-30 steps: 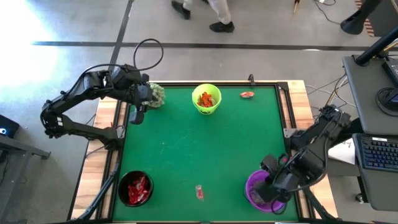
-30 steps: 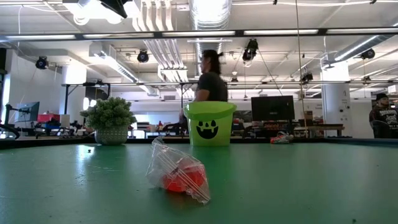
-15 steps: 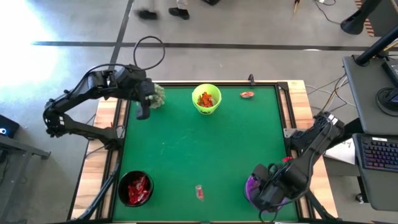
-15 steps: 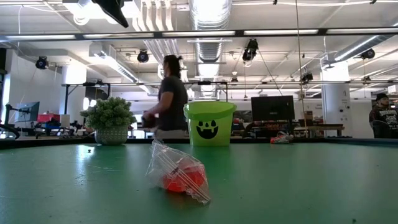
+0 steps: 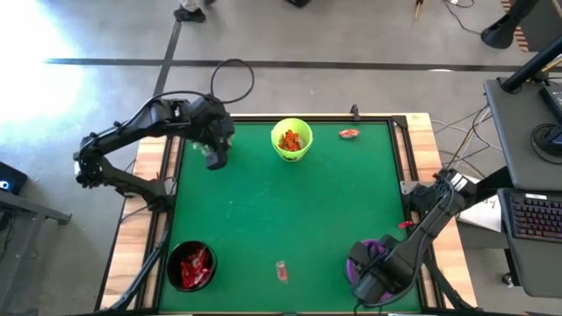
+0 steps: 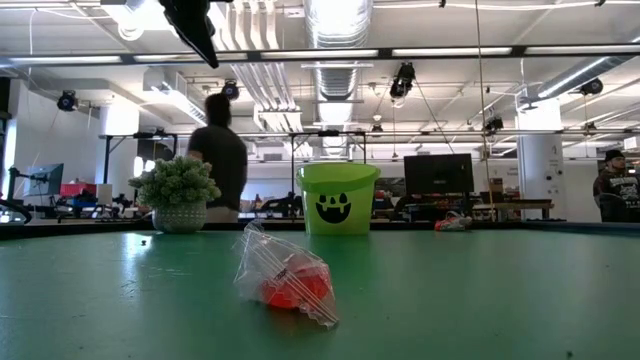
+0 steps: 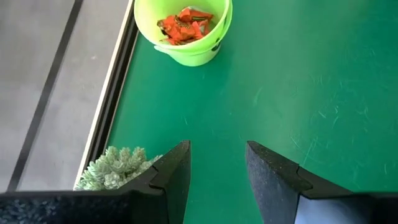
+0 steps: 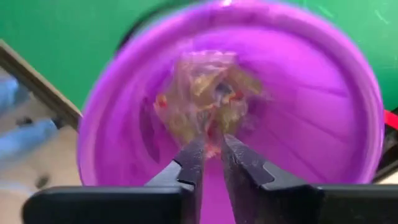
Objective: Organize candy in baskets
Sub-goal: Put the red candy into the violet bucket
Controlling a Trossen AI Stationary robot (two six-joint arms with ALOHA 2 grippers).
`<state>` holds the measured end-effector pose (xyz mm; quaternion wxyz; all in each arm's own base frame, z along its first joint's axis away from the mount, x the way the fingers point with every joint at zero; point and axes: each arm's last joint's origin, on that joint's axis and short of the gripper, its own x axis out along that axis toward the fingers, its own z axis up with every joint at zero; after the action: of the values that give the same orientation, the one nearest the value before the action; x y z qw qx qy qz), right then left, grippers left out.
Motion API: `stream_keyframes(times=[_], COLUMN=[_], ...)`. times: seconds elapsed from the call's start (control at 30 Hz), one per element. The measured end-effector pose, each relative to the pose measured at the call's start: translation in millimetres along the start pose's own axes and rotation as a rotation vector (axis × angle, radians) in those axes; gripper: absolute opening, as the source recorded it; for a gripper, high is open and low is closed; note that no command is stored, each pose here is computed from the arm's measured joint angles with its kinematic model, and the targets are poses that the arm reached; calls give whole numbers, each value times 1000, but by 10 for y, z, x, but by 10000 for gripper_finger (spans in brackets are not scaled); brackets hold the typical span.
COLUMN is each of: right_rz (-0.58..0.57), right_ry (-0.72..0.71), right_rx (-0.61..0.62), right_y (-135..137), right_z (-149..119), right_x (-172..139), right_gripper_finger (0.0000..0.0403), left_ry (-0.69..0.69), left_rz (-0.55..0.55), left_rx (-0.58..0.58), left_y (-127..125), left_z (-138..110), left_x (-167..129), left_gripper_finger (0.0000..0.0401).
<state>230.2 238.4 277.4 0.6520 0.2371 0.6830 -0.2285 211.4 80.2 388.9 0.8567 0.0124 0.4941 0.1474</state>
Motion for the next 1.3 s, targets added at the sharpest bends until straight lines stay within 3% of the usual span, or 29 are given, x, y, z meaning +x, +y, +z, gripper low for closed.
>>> stream_keyframes(times=[0.17,0.33,0.47,0.87,0.93,1.03,1.1,1.3], right_rz=[-49,-175,-129,47,71,93,101,98], right_ry=[22,34,-16,-406,-487,-561,-586,-632], right_rx=[-85,-117,-164,-30,-13,-17,-29,-68], right_y=[-54,-200,-240,-721,-800,-894,-937,-992], right_z=[-18,-45,-85,-66,-54,-46,-45,-40], right_x=[-7,-51,-145,-744,-824,-913,-951,-995], right_gripper_finger=[85,110,114,109,110,112,111,111], left_ry=[12,13,8,57,12,-103,-155,-259], left_rz=[-2,-33,-52,-71,-183,-483,-628,-786], left_rx=[-11,-46,-111,-294,-354,-426,-453,-440], left_y=[-1,-13,-18,-23,-43,-102,-137,-250], left_z=[16,12,26,175,248,417,506,667], left_x=[39,38,52,347,388,399,384,328], left_gripper_finger=[137,137,137,137,137,137,137,141])
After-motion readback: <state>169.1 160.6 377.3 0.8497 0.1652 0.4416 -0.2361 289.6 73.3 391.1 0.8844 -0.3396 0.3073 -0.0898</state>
